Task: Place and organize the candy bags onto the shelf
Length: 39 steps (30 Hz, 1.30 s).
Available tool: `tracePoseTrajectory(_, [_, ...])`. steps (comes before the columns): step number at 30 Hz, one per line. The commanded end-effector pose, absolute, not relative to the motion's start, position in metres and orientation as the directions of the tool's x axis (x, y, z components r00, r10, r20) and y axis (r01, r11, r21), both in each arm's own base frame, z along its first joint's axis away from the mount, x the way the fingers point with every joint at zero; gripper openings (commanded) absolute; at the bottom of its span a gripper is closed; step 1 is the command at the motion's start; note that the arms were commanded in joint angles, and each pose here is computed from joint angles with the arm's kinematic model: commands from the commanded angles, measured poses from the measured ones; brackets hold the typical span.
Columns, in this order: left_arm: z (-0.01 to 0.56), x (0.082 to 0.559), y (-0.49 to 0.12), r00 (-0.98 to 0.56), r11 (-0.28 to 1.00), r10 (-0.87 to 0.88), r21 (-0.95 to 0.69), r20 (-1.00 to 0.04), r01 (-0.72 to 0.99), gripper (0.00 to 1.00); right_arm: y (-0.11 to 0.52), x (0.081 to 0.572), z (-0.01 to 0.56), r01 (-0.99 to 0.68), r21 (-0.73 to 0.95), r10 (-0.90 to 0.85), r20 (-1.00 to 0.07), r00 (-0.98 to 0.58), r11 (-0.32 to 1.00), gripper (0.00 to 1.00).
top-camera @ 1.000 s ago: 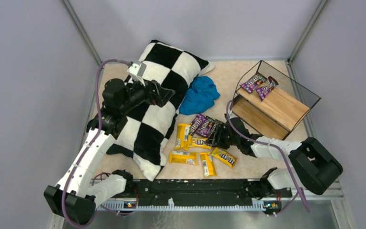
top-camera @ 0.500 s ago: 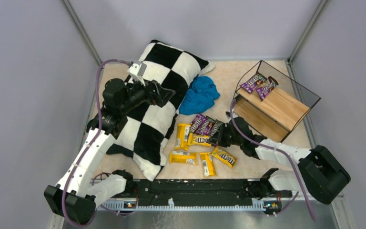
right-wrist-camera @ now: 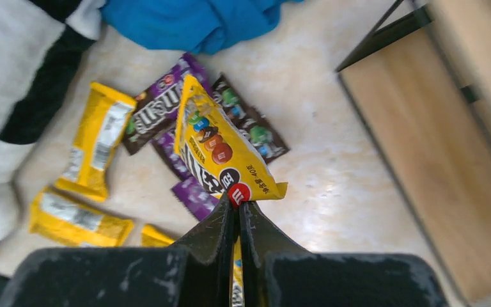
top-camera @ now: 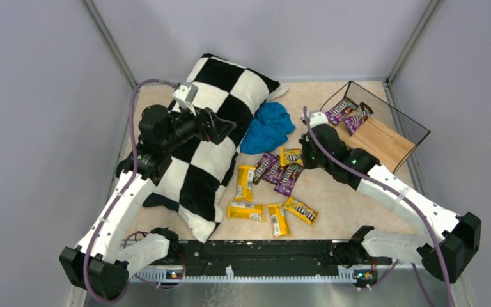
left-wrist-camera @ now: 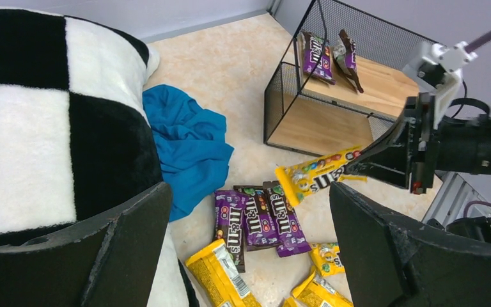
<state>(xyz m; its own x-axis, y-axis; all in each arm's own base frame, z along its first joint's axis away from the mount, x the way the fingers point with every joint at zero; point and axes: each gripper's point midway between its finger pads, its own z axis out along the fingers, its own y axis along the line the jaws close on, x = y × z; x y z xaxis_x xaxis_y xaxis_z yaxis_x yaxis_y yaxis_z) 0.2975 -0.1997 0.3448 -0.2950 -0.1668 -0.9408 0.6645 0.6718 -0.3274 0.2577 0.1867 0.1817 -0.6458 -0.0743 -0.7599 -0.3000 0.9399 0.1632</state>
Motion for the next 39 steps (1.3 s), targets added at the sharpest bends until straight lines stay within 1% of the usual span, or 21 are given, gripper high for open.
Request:
tracePoseTrajectory(1, [0.361,0.296,-0.204,-0.25,0.65,-0.184,-0.309,-0.951,0.694,0.99,0.137,0.253,0.201,-0.259,-0.362,-0.444,-0.687,-0.575,0.896,0.0])
tracePoseTrajectory(3, [0.36,0.296,-0.204,-0.255,0.648,-0.184,-0.312,-0.949,0.695,0.99,0.123,0.258,0.205,-0.21,-0.56,-0.567,-0.598,-0.567,0.801,0.0])
tracePoseTrajectory(5, [0.362,0.295,-0.204,-0.252,0.646,-0.185,-0.31,-0.95,0.697,0.99,0.114,0.264,0.205,-0.157,-0.701,-0.643,-0.51,-0.572,0.696,0.0])
tracePoseTrajectory(7, [0.363,0.295,-0.203,-0.246,0.65,-0.186,-0.307,-0.951,0.695,0.99,0.122,0.27,0.205,-0.157,-0.723,-0.662,-0.495,-0.562,0.673,0.0])
tracePoseTrajectory(8, [0.364,0.295,-0.202,-0.24,0.653,-0.187,-0.303,-0.953,0.694,0.99,0.122,0.273,0.204,-0.154,-0.751,-0.682,-0.468,-0.562,0.642,0.0])
tracePoseTrajectory(10, [0.366,0.294,-0.2,-0.229,0.662,-0.189,-0.297,-0.955,0.689,0.99,0.115,0.28,0.204,-0.107,-0.83,-0.721,-0.402,-0.565,0.547,0.0])
tracePoseTrajectory(13, [0.369,0.294,-0.197,-0.218,0.673,-0.19,-0.289,-0.957,0.681,0.99,0.112,0.287,0.2,-0.06,-0.898,-0.751,-0.326,-0.574,0.436,0.0])
tracePoseTrajectory(16, [0.371,0.293,-0.196,-0.212,0.674,-0.191,-0.285,-0.958,0.681,0.99,0.114,0.292,0.187,-0.079,-0.944,-0.786,-0.218,-0.579,0.32,0.0])
tracePoseTrajectory(19, [0.373,0.291,-0.195,-0.204,0.676,-0.194,-0.281,-0.96,0.681,0.99,0.116,0.301,0.171,-0.093,-0.963,-0.789,-0.15,-0.596,0.253,0.0])
tracePoseTrajectory(21, [0.373,0.292,-0.194,-0.201,0.683,-0.19,-0.276,-0.961,0.676,0.99,0.112,0.308,0.162,-0.089,-0.97,-0.781,-0.126,-0.612,0.226,0.0])
tracePoseTrajectory(22, [0.372,0.293,-0.194,-0.2,0.688,-0.19,-0.275,-0.961,0.671,0.99,0.112,0.313,0.155,-0.097,-0.969,-0.78,-0.124,-0.613,0.229,0.0])
tracePoseTrajectory(23, [0.372,0.294,-0.193,-0.198,0.691,-0.188,-0.273,-0.962,0.669,0.99,0.114,0.32,0.15,-0.079,-0.963,-0.777,-0.158,-0.609,0.258,0.0])
tracePoseTrajectory(24, [0.372,0.293,-0.193,-0.197,0.692,-0.187,-0.272,-0.962,0.669,0.99,0.111,0.322,0.145,-0.101,-0.964,-0.782,-0.136,-0.609,0.246,0.0])
tracePoseTrajectory(25, [0.372,0.293,-0.194,-0.197,0.691,-0.187,-0.271,-0.962,0.67,0.99,0.114,0.329,0.142,-0.086,-0.954,-0.779,-0.179,-0.601,0.286,0.0])
tracePoseTrajectory(30, [0.369,0.294,-0.196,-0.208,0.685,-0.183,-0.276,-0.961,0.674,0.99,0.113,0.347,0.139,-0.084,-0.94,-0.779,-0.222,-0.587,0.331,0.0])
tracePoseTrajectory(35, [0.368,0.294,-0.197,-0.215,0.677,-0.182,-0.281,-0.959,0.681,0.99,0.123,0.362,0.129,-0.165,-0.935,-0.833,-0.186,-0.522,0.313,0.0])
tracePoseTrajectory(36, [0.368,0.294,-0.197,-0.214,0.677,-0.182,-0.28,-0.96,0.68,0.99,0.127,0.364,0.123,-0.205,-0.925,-0.846,-0.181,-0.501,0.32,0.0])
tracePoseTrajectory(39, [0.367,0.295,-0.197,-0.216,0.679,-0.18,-0.28,-0.96,0.678,0.99,0.126,0.366,0.111,-0.26,-0.91,-0.853,-0.161,-0.496,0.323,0.0])
